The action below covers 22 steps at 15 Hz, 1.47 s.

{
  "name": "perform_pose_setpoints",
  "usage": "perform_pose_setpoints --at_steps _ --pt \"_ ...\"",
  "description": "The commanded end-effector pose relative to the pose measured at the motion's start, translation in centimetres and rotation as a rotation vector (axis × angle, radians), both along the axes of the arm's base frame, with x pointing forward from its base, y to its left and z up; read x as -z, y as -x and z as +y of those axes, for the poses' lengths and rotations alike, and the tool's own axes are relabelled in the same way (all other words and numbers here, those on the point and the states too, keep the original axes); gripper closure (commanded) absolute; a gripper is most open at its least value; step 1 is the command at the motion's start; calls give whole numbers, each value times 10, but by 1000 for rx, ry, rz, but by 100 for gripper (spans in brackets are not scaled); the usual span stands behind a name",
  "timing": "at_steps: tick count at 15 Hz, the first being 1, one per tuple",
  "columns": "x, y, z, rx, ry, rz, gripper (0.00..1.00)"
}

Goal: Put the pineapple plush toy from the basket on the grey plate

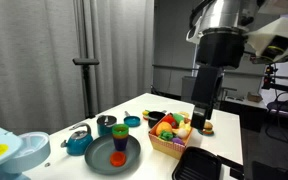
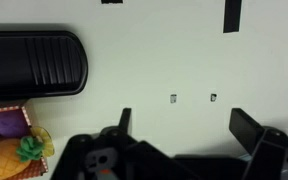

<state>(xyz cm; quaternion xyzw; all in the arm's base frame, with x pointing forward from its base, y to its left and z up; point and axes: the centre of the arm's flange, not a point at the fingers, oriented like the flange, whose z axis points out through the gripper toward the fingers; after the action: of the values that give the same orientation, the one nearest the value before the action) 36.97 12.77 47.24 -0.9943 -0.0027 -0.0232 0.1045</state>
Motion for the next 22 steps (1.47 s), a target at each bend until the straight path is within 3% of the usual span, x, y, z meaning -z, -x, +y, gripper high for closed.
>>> perform_pose_setpoints --at_steps 1,22 --pt "0 0 0 0 0 0 0" --pt "0 -4 -3 -24 15 24 0"
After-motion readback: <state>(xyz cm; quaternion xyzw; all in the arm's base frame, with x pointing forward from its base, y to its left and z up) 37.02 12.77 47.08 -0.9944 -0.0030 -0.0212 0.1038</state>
